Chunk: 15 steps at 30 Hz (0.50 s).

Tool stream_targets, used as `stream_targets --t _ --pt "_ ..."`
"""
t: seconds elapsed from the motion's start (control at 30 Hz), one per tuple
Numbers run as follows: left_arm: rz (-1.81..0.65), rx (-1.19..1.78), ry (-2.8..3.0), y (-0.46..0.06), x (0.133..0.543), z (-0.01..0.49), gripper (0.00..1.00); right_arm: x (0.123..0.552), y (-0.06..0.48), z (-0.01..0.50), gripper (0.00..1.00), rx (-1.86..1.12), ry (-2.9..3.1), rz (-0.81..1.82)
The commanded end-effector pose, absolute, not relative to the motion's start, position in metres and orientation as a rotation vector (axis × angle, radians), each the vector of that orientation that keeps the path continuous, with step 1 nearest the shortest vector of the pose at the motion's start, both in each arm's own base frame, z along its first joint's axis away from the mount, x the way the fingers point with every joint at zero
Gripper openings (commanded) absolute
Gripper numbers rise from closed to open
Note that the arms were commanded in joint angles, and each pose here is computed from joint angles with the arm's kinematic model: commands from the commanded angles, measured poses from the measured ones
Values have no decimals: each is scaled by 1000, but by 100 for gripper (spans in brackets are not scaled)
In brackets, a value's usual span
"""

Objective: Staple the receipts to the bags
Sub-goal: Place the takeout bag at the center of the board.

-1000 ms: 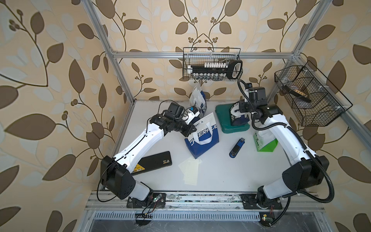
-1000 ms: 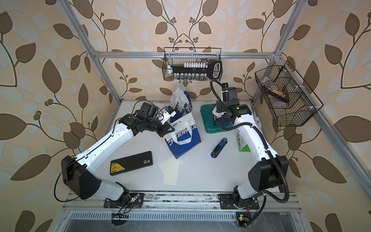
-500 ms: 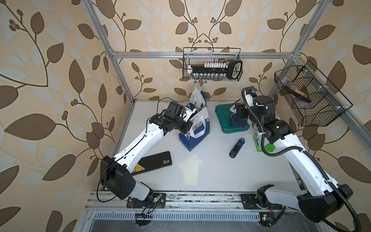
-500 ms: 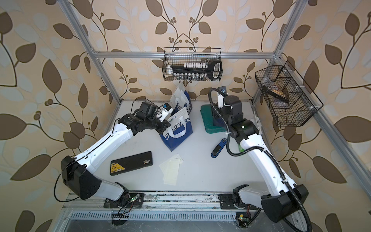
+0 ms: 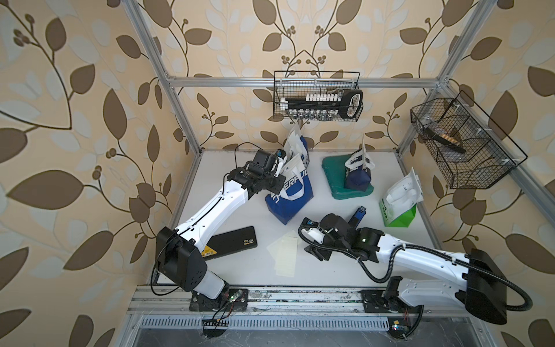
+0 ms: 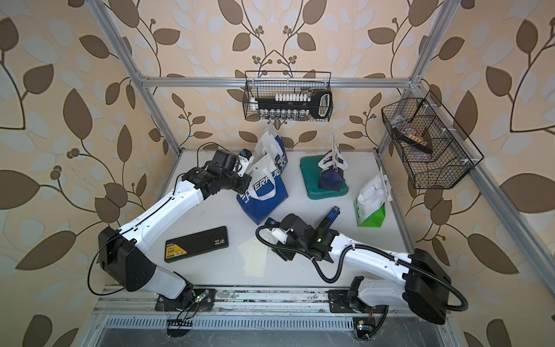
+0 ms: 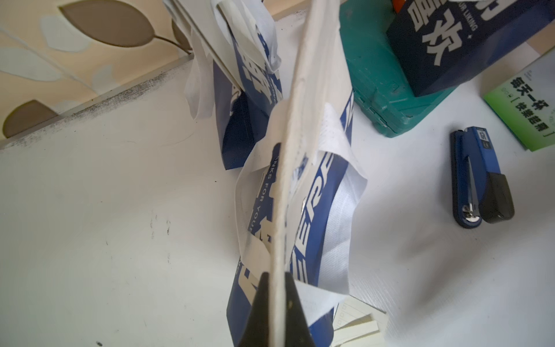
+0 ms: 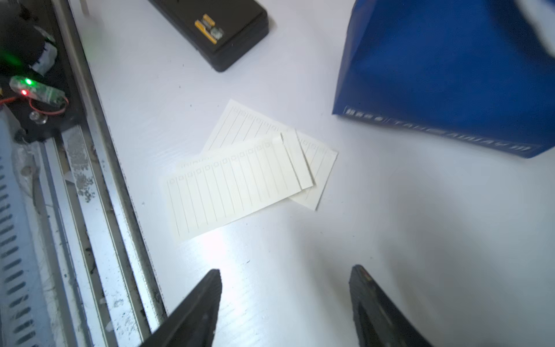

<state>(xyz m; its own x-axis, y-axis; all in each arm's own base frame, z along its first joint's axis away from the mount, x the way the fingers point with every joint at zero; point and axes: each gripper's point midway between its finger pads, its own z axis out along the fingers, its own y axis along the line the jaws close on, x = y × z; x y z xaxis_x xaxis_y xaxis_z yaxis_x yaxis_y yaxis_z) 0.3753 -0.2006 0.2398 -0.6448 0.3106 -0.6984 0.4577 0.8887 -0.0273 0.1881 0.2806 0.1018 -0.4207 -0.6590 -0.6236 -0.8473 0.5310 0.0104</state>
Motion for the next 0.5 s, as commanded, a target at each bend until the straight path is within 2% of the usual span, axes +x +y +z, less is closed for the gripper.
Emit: stream_targets --t 0.0,0.13,0.47 --pt "-230 434 2276 -195 383 252 0 189 311 103 67 -1237 2159 570" --pt "-237 410 2297 -192 378 247 0 192 332 81 68 -1307 2199 574" --pt "-208 410 2296 -185 372 246 0 216 342 36 67 -1326 2308 305"
